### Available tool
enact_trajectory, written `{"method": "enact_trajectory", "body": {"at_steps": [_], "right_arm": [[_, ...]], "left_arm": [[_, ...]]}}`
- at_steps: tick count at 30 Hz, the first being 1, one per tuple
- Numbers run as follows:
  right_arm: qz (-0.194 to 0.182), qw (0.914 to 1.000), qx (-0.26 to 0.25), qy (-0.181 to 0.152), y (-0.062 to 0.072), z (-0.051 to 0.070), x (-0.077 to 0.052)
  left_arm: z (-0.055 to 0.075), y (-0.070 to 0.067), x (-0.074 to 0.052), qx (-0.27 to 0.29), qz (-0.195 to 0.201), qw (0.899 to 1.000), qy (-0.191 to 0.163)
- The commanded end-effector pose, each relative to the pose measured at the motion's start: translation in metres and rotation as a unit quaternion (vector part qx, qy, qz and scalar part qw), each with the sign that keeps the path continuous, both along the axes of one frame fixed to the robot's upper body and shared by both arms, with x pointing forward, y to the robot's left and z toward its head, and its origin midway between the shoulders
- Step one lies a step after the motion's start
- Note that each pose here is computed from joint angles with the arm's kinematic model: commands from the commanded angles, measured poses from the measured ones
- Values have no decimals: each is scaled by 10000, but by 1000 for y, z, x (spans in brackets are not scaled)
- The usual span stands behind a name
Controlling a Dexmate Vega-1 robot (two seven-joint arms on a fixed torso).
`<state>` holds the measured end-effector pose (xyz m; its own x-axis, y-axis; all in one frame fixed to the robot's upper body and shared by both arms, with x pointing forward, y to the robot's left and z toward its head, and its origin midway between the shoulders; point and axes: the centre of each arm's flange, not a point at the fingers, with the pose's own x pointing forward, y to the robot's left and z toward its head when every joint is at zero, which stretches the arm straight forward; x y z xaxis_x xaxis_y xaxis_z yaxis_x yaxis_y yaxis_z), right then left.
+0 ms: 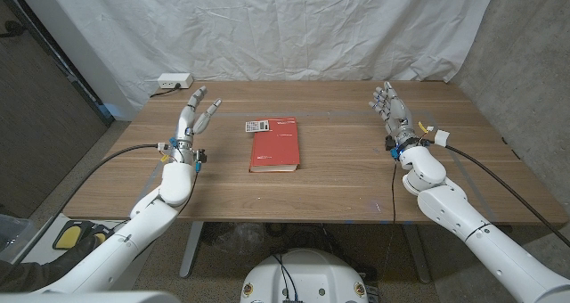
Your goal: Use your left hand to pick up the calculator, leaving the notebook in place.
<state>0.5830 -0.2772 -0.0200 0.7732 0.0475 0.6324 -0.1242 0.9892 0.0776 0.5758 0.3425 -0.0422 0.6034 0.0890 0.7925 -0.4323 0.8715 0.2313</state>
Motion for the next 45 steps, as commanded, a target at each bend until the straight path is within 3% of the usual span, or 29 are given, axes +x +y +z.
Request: {"method": "enact_trajectory", "body": {"at_steps": [1,15,21,24,30,45], "right_arm": [[28,10000,-32,-77,-1,1,-6],[26,10000,-37,-49,-1,3,-6],[0,10000,-29,-45,-2,3,-6],[11,10000,-23,-43,-3,3,-6],[51,9999,48,-77,-4,4,-5],[61,9999,71,-67,0,6,-2]], "left_arm": [[-1,-1,-2,260,335,9990,-105],[-1,0,-7,473,667,9964,-202],[-1,-3,-9,692,1007,9919,-335],[-1,-1,-6,633,739,9950,-235],[-1,-3,-8,988,1208,9872,-339],[-1,-2,-11,1256,1547,9792,-374]]}}
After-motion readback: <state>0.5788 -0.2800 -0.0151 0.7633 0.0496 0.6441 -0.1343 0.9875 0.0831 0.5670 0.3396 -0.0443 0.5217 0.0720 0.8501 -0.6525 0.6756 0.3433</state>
